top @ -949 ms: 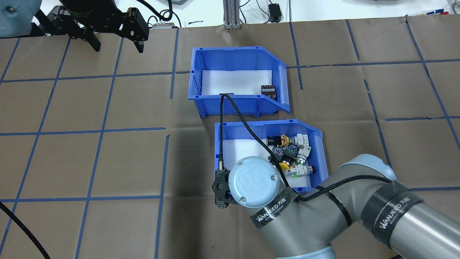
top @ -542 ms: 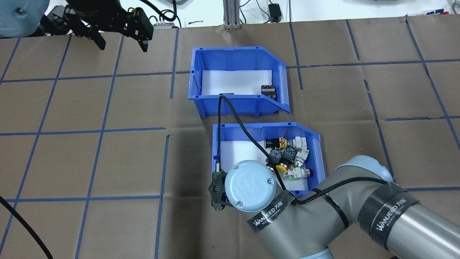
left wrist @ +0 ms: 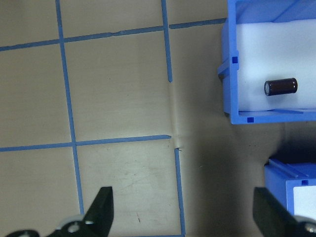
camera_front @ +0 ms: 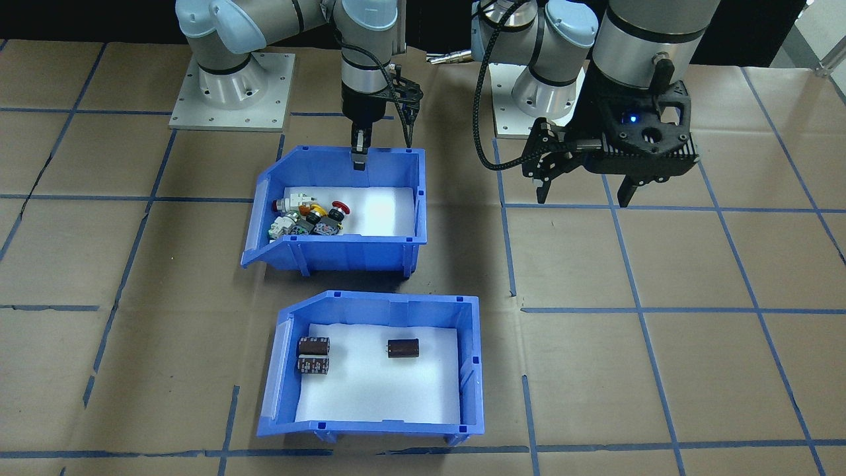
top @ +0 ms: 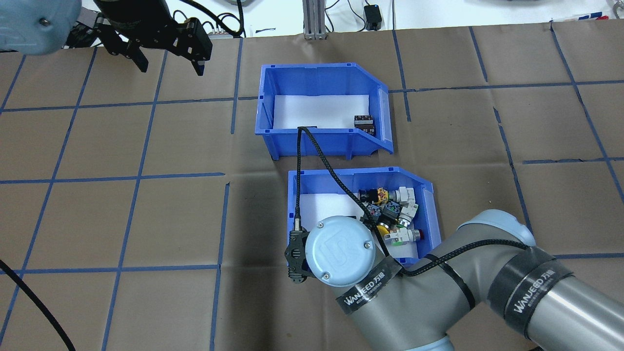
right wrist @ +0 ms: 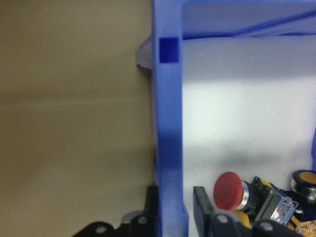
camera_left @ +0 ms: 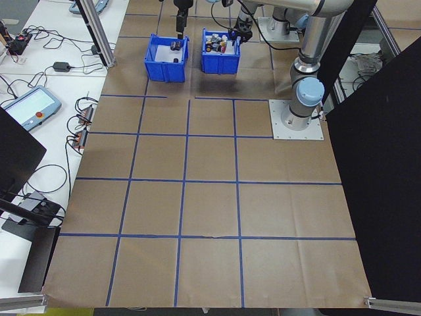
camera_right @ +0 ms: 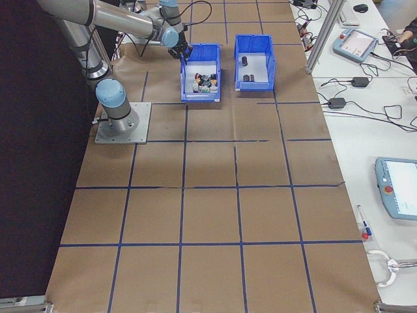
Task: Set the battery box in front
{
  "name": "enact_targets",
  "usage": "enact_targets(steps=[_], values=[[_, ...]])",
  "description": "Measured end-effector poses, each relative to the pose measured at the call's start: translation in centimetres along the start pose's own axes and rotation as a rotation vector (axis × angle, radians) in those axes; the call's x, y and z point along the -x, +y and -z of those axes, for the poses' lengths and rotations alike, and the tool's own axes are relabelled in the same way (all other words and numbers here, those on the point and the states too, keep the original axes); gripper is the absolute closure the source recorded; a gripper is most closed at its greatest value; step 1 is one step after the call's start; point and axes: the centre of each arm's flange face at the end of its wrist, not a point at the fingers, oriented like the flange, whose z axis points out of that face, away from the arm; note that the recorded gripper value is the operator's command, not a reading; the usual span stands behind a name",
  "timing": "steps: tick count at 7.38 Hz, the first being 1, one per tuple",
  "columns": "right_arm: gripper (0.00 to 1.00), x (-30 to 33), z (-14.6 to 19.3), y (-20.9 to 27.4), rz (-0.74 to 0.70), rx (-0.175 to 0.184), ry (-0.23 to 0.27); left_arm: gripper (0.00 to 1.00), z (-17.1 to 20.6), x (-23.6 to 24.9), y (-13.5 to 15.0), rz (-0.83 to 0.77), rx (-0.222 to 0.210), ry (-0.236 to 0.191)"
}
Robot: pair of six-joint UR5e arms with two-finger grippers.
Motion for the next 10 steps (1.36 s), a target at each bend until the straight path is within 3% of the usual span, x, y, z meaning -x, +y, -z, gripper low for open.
enact_targets(steps=[2,7,10], values=[[0.00,-3.3,2.4,1.3,-0.061,-0.004,0.028,0.00,-0.1,0.0,-0.1,0.000,-0.001,-0.001],[0.00,-16.2,9.2,11.7,-0.416,0.005,-0.061,0.00,0.0,0.0,0.1,0.000,0.000,-0.002],[0.00,-21.5,12.1,20.1,-0.688,0.023,-0.047,0.00,-0.2,0.0,0.1,0.000,0.004,-0.002]])
